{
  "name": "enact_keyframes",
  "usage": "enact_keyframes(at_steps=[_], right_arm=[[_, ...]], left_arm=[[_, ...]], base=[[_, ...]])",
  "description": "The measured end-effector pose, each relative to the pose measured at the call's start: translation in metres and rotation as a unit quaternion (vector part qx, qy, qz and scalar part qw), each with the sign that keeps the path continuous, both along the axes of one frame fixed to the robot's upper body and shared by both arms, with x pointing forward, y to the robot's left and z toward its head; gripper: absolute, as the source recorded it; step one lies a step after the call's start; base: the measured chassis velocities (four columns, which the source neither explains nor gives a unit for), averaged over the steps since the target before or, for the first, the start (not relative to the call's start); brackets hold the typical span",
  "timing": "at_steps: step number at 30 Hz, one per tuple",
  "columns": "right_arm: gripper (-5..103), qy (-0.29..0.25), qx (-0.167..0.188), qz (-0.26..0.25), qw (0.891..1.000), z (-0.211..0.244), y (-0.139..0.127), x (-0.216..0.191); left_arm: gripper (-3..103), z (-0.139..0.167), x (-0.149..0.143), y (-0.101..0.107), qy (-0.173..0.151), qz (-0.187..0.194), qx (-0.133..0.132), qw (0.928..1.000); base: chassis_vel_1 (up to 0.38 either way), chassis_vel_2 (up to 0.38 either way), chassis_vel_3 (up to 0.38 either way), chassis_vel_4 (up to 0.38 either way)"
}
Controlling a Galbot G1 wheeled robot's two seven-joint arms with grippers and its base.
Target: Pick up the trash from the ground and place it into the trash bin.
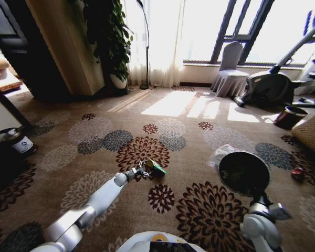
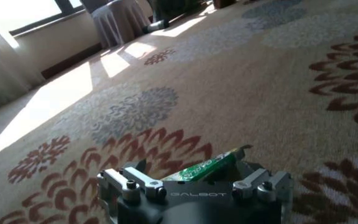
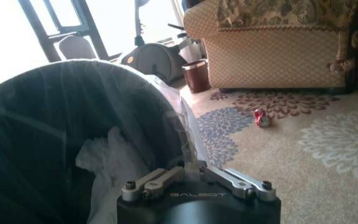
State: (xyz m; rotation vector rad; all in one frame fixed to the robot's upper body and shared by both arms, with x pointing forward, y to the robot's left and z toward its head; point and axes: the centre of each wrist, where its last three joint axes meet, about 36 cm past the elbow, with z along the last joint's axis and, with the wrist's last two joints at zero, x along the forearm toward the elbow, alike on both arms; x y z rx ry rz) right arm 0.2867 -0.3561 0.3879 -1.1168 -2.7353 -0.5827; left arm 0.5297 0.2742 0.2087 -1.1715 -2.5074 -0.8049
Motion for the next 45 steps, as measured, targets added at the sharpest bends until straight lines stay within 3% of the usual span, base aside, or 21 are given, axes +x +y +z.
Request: enact_keyframes(at_steps=[9,15,20,25,29,40,45], right_arm=[[0,0.0,0.0,0.0,1.0,0.0,0.0,0.0],[0,0.0,0.0,0.0,1.0,0.0,0.0,0.0],[0,0.0,0.0,0.0,1.0,0.0,0.0,0.0],[0,0.0,0.0,0.0,1.0,0.0,0.0,0.0],[0,0.0,0.0,0.0,1.0,0.0,0.0,0.0],[0,0.0,0.0,0.0,1.0,0.0,0.0,0.0],[0,0.0,0.0,0.0,1.0,0.0,0.0,0.0]], left_arm=[[97,-0.012,-0.003,0.018,0.003,-0.049,0.04,0.998],[98,-0.013,0.009,0.017,-0.006,-0.052,0.053,0.9972],[98,-0.013,0.017,0.008,-0.019,-0.029,0.062,0.9974],[94,-0.016,0.017,0.004,-0.014,-0.015,0.066,0.9976],[98,-0.019,0.015,0.005,-0.01,-0.014,0.067,0.9976],[98,-0.024,0.01,0.005,0.001,-0.018,0.064,0.9978],[98,-0.032,-0.001,0.006,0.021,-0.036,0.066,0.997]], base=[[-0.079,-0.065,0.074,0.08],[0.0,0.0,0.0,0.0],[0.0,0.0,0.0,0.0],[0.0,0.0,0.0,0.0],[0.0,0.0,0.0,0.0],[-0.07,0.026,0.07,-0.024],[-0.234,0.107,0.211,-0.134]])
